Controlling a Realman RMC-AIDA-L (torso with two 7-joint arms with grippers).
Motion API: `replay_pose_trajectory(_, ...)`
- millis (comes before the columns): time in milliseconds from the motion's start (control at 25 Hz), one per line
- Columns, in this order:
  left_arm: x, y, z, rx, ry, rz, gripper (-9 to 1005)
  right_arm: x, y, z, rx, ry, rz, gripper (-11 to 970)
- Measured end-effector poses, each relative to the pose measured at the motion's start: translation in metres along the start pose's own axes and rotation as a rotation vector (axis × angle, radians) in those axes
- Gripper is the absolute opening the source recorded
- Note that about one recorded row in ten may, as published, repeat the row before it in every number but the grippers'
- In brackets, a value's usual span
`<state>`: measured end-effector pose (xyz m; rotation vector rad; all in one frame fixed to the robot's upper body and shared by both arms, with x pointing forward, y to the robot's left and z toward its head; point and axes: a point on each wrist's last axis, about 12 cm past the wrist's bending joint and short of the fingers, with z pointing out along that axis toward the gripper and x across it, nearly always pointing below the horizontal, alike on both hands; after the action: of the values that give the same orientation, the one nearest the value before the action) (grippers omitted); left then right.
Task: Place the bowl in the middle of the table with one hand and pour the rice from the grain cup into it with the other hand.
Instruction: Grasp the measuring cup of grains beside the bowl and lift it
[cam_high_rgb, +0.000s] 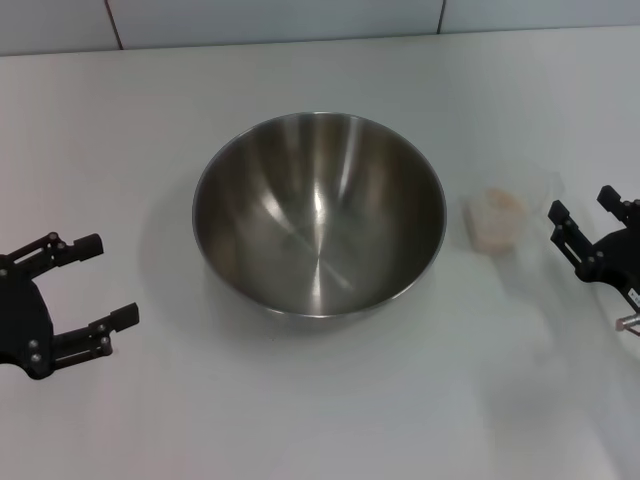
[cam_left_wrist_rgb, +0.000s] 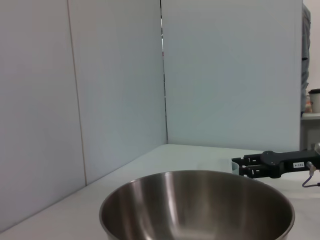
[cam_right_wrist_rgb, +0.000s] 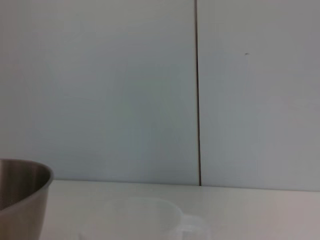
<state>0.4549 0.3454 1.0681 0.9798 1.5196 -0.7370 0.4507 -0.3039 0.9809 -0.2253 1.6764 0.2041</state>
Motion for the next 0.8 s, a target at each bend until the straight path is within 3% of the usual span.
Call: replay_pose_trajectory(800, -0.004, 0.003, 0.001, -0.016, -0.010, 0.007, 819, -0.010, -0.004, 0.029, -0.007, 0.010, -0.028, 560)
